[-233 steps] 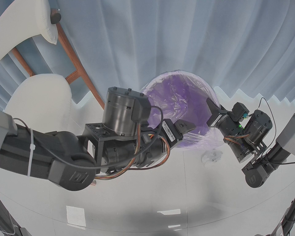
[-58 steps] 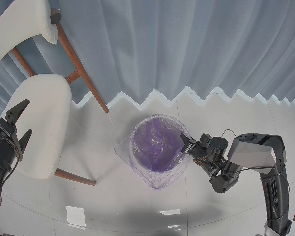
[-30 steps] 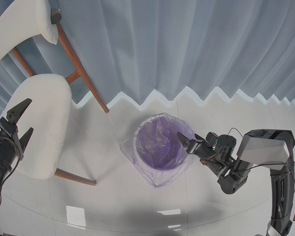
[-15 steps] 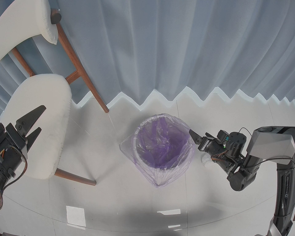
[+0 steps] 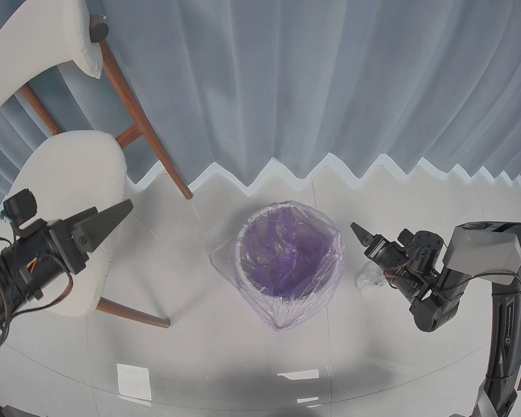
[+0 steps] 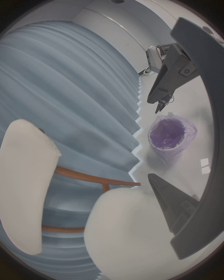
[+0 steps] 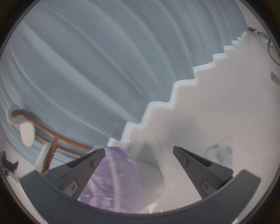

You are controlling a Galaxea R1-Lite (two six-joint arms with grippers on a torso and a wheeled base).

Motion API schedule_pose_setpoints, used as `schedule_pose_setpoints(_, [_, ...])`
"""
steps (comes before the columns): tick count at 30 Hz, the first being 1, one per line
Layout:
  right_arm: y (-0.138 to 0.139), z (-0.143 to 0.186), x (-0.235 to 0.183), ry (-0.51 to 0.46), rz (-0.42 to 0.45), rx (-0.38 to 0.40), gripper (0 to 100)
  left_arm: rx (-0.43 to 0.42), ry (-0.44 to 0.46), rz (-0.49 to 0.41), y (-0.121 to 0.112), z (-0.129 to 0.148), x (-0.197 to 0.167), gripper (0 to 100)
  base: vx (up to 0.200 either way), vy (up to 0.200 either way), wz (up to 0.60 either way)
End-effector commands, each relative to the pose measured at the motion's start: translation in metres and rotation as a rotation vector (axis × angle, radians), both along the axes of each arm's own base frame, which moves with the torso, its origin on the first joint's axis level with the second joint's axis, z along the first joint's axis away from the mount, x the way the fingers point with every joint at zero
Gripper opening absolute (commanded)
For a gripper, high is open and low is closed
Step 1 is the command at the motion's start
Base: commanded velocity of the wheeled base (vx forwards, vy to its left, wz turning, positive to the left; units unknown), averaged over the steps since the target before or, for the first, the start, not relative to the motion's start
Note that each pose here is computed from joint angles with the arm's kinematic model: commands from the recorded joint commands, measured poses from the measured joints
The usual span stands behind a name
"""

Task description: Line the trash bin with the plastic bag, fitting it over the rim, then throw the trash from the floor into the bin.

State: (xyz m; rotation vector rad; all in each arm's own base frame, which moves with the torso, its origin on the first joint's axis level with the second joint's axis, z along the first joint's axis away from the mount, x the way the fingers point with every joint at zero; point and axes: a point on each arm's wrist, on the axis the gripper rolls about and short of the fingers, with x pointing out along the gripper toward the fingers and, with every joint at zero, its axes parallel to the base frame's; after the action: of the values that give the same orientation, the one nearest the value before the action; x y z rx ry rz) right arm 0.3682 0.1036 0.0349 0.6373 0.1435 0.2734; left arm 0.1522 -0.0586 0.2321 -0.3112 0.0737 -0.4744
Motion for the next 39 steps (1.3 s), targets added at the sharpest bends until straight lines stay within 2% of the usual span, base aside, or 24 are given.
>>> schedule_pose_setpoints(1, [-0.041, -0.023, -0.002, 0.126, -0.108, 0.000, 100, 0.049, -0.015, -0.001, -0.014, 0.012, 0.032, 100, 0.000, 0.000, 0.00])
schedule_pose_setpoints(5, [-0.051, -0.033, -0.013, 0.177, -0.113, -0.008, 100, 0.056, -0.044, 0.032, -0.015, 0.021, 0.037, 100, 0.000, 0.000, 0.00])
schedule_pose_setpoints(6, [-0.051, -0.043, -0.021, 0.207, -0.074, -0.018, 100, 0.056, -0.048, 0.059, -0.015, 0.022, 0.038, 100, 0.000, 0.000, 0.00])
schedule_pose_setpoints(10, [-0.045, -0.044, -0.021, 0.187, -0.028, -0.042, 100, 0.057, -0.049, 0.089, -0.013, 0.022, 0.036, 100, 0.000, 0.000, 0.00])
schedule_pose_setpoints(15, [-0.025, -0.050, -0.014, 0.168, 0.044, -0.046, 100, 0.067, -0.066, 0.133, -0.012, 0.025, 0.037, 100, 0.000, 0.000, 0.00])
schedule_pose_setpoints(18, [-0.020, -0.053, -0.003, 0.135, 0.055, -0.057, 100, 0.088, -0.075, 0.135, -0.013, 0.024, 0.037, 100, 0.000, 0.000, 0.00])
schedule_pose_setpoints(25, [-0.017, -0.069, 0.010, 0.129, 0.061, -0.065, 100, 0.097, -0.073, 0.150, -0.012, 0.023, 0.037, 100, 0.000, 0.000, 0.00])
schedule_pose_setpoints(32, [-0.008, -0.066, 0.019, 0.099, 0.112, -0.056, 100, 0.101, -0.065, 0.156, -0.011, 0.021, 0.038, 100, 0.000, 0.000, 0.00])
schedule_pose_setpoints(39, [0.002, -0.071, 0.028, 0.111, 0.139, -0.060, 100, 0.105, -0.059, 0.175, -0.011, 0.020, 0.039, 100, 0.000, 0.000, 0.00])
